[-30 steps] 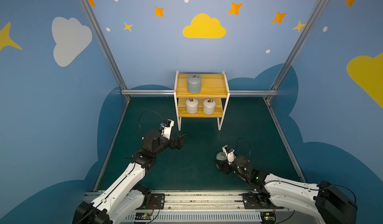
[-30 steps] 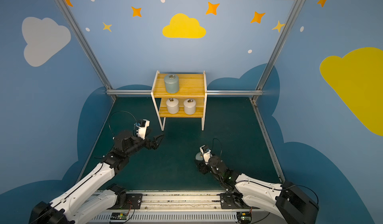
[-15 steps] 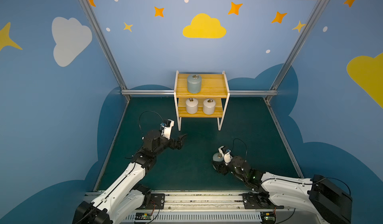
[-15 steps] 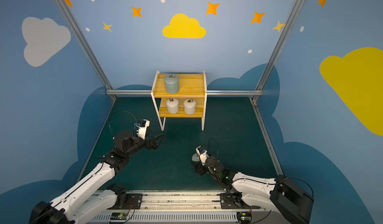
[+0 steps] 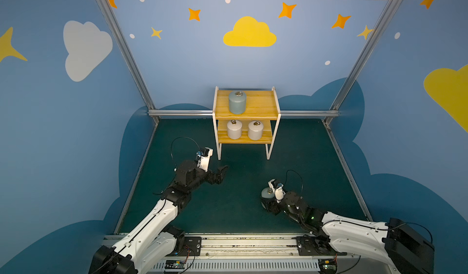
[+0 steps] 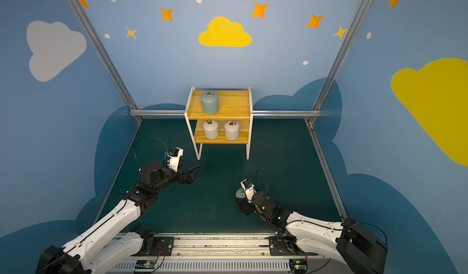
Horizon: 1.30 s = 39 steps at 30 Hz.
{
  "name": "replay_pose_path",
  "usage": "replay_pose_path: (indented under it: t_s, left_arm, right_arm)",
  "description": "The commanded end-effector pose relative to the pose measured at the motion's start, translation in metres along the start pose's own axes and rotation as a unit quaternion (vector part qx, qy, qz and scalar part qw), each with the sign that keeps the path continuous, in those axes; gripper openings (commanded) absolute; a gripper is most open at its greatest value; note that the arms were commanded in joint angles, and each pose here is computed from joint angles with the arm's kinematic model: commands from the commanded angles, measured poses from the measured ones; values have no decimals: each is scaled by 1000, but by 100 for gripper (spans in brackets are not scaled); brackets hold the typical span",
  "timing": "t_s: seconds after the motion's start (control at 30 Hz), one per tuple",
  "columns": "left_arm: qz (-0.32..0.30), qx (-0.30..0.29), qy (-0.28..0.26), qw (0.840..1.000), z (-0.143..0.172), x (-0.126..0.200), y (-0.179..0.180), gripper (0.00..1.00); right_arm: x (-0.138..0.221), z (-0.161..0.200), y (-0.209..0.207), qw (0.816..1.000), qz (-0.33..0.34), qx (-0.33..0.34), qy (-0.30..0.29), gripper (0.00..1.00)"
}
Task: Remove the tea canisters from the shelf
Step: Place the tea canister at the center of the board.
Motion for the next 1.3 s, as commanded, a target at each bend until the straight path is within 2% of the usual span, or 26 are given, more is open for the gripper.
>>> replay_pose_path:
  t_s: [0.0, 0.23, 0.6, 1.27]
  left_arm:
    - [7, -2, -5, 1000, 0, 2, -3, 99]
    - [6, -2, -5, 1000, 0, 3, -3, 100]
    - [6, -2, -4, 1000, 0, 4, -3, 99]
    - [6, -2, -2, 1000, 2, 4, -4, 100]
  right_arm:
    - [3, -19, 6, 999, -5, -11, -30, 58]
    - [1, -11, 4, 1000, -3, -13, -17, 59]
    - [5, -7, 1, 1000, 1, -10, -9, 68]
    - [6, 4, -6, 1000, 13, -22, 1, 75]
Point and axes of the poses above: each gripper's point midway between its finger pads, its own x axis back along the fingers, its own y axis along the line the jaws close on, z = x × y, the point moved 1 cm from there along x, back along the fingers, and after that the axes turned 10 degrees about -x, right-handed, at the moved point
